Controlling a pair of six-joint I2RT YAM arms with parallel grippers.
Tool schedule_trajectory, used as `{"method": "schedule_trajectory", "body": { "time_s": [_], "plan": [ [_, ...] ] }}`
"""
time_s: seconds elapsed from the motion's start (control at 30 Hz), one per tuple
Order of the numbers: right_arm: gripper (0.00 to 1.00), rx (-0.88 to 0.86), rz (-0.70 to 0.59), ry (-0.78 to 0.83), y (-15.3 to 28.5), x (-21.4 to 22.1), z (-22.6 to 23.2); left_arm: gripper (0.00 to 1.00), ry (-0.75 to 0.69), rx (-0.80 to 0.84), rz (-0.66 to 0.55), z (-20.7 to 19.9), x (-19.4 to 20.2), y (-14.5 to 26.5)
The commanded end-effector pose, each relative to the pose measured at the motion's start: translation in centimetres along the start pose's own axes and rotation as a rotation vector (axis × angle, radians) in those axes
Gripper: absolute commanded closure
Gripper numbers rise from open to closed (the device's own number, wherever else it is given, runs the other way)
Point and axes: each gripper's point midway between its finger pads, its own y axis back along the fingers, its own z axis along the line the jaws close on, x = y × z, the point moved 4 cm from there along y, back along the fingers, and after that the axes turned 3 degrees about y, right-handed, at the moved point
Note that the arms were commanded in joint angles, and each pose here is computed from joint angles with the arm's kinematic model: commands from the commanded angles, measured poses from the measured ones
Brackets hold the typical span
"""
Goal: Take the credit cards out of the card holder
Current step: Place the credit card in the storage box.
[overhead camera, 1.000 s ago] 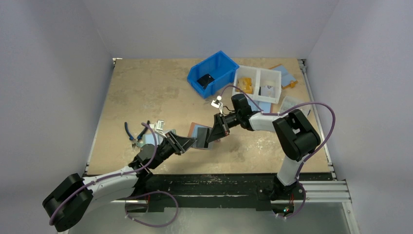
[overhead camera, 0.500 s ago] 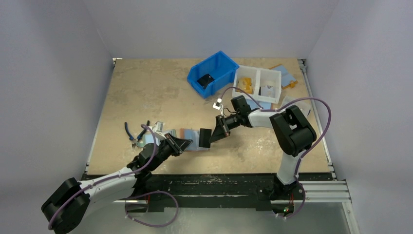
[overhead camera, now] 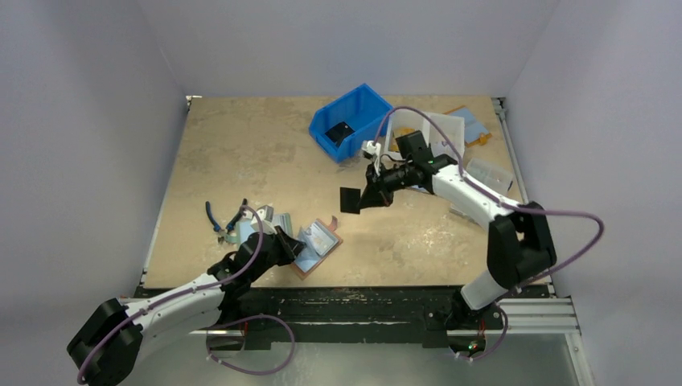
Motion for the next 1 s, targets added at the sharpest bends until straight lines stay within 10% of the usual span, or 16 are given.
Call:
{"method": "schedule_trajectory", "body": {
  "time_s": [0.0, 0.3, 0.7, 0.83, 0.97],
  "plan": [
    [1.0, 0.273, 0.024, 0.273, 4.2, -3.8, -1.2, 1.0, -0.074, 0.052, 0.043, -2.2, -0.7, 0.2],
    [1.0, 0.725, 0.151, 0.648, 9.9, -14.0, -7.9, 1.0, -0.076, 0.153, 0.102, -4.4, -0.4, 0.3],
    [1.0, 1.174, 0.346, 0.814, 5.6, -20.1, -20.4, 1.0, -0.099, 0.14, 0.137, -4.6, -0.1, -0.6],
    [0.52, 1.091, 0.455, 0.835, 2.5, -18.3, -20.8, 1.0, -0.11, 0.141, 0.14, -4.8, -0.2, -0.7],
    [0.34, 1.018, 0.312, 0.803, 2.9, -20.0, -17.9, 1.0, -0.109, 0.173, 0.133, -5.6, -0.5, -0.7]
  ]
}}
